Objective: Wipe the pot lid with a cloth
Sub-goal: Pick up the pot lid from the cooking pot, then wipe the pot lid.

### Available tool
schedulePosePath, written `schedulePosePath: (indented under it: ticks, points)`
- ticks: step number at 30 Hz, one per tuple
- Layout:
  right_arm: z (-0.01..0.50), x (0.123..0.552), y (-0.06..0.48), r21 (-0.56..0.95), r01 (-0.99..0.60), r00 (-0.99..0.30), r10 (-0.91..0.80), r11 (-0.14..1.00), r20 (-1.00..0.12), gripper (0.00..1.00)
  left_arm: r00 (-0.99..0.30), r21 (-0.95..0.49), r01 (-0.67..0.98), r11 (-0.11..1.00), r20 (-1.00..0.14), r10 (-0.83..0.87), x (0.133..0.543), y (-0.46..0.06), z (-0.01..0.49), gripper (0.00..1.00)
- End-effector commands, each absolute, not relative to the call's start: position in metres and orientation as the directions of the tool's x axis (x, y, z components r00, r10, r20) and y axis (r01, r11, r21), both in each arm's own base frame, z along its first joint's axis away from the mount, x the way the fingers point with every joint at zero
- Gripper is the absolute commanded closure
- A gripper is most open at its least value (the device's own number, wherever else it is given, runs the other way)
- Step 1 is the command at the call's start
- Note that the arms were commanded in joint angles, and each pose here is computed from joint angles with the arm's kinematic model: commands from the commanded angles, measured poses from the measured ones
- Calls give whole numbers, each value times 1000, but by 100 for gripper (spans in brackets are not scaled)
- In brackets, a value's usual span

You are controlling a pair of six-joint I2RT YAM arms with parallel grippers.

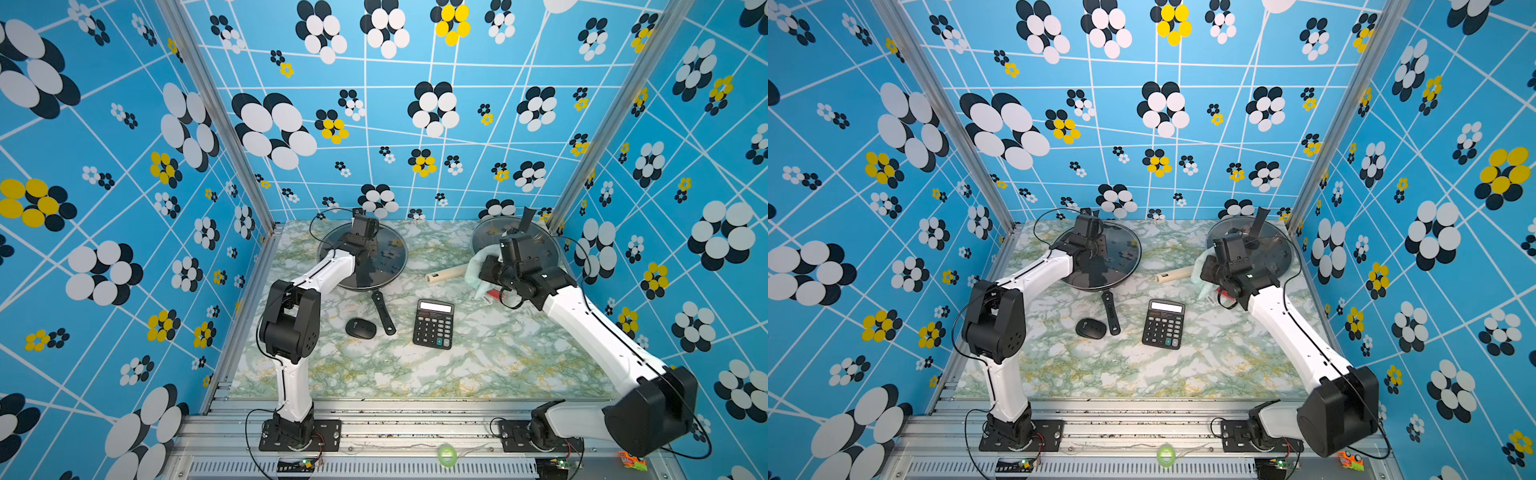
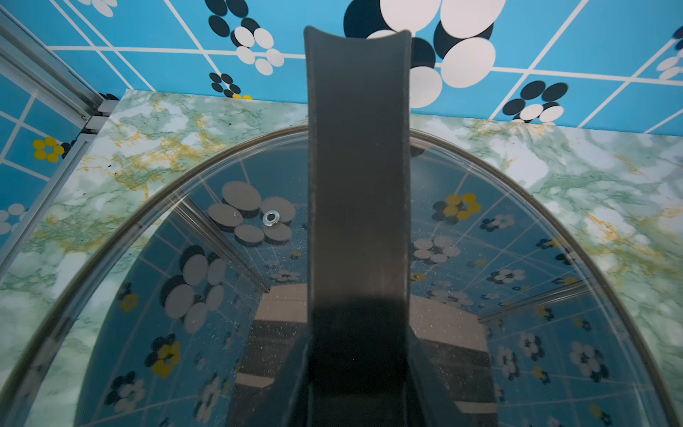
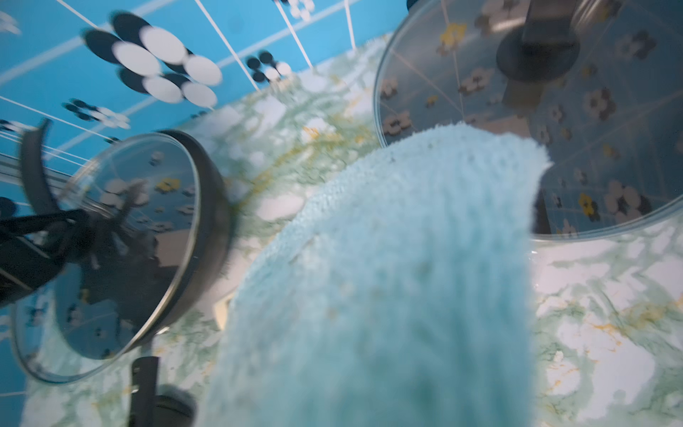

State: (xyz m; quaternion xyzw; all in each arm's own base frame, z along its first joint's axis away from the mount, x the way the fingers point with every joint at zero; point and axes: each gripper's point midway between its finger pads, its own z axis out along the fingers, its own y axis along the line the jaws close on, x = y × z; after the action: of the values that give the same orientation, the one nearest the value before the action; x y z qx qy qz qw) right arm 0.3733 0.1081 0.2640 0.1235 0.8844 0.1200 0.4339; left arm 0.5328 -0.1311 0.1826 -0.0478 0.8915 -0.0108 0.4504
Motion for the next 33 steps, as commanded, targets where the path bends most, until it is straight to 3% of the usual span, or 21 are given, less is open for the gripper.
schedulePosePath:
  ticks: [1,7,10,12,16,20,24,26,33]
  points:
    - [299,383,108,343,79,-482,337,936,-809,100,-345,-242,-46,969,-907,-243,527,-119,323,100]
    - [320,407,130,380,-24,-443,331,925,-833,100,-316,-360,23,933,-888,-335,511,-115,361,100]
    - [330,425,156,423,-133,-441,329,896,-835,100,-322,-523,100,847,-822,-469,503,-113,386,100]
    - [335,440,175,453,-199,-442,332,869,-833,100,-361,-685,176,707,-713,-601,498,-113,409,100]
    - [354,463,215,528,-363,-434,362,768,-825,100,-425,-845,316,431,-532,-732,482,-114,456,100]
    - [376,471,268,594,-559,-499,337,579,-798,100,-529,-912,384,146,-347,-774,471,-115,484,100]
    - [401,449,314,562,-730,-517,224,388,-826,100,-667,-924,354,-143,-143,-731,473,-122,486,100]
    - [409,432,332,540,-781,-516,163,314,-841,100,-707,-914,333,-233,-78,-703,475,-127,484,100]
    - [412,379,384,495,-859,-504,-45,130,-862,100,-764,-915,321,-244,-98,-637,474,-160,486,100]
